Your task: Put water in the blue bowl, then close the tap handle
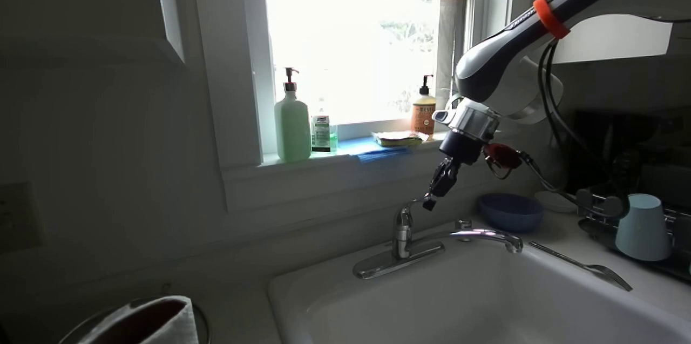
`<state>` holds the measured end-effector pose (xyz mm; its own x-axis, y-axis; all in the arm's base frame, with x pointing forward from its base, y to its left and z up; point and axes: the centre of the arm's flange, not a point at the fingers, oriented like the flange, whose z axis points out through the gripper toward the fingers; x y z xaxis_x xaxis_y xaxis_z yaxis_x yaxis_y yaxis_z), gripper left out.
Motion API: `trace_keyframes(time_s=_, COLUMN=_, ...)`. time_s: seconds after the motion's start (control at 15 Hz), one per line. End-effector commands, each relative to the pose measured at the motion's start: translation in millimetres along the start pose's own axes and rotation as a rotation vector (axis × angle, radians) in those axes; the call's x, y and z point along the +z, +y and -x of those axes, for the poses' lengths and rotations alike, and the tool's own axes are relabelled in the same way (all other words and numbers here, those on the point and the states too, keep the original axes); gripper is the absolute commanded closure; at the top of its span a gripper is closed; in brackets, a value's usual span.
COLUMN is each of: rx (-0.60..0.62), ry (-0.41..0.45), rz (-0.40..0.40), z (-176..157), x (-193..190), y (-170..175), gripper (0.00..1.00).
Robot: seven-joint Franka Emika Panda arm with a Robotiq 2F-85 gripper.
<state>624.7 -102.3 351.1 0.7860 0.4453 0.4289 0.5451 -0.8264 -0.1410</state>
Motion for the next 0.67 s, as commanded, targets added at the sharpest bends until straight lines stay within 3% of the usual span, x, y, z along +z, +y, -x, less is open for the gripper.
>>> trace_keyframes(time_s=0.0, rx=0.003, ry=-0.001, rz=0.007, z=-7.0, x=-14.8, y=0.5, gripper=1.00)
trace_keyframes(time_s=0.07, rx=0.010, ry=-0.011, rz=0.026, z=-5.9, x=-22.2, y=0.0, gripper=0.74)
trace_keyframes(time_s=0.2, rx=0.018, ry=-0.057, rz=0.060, z=-1.3, x=-34.9, y=2.4, gripper=0.68)
trace_keyframes(time_s=0.4, rx=0.033, ry=-0.126, rz=0.142, z=9.4, x=-59.2, y=10.7, gripper=0.46)
trace_keyframes(time_s=0.6, rx=0.024, ry=-0.196, rz=0.144, z=27.5, x=-87.3, y=12.7, gripper=0.26)
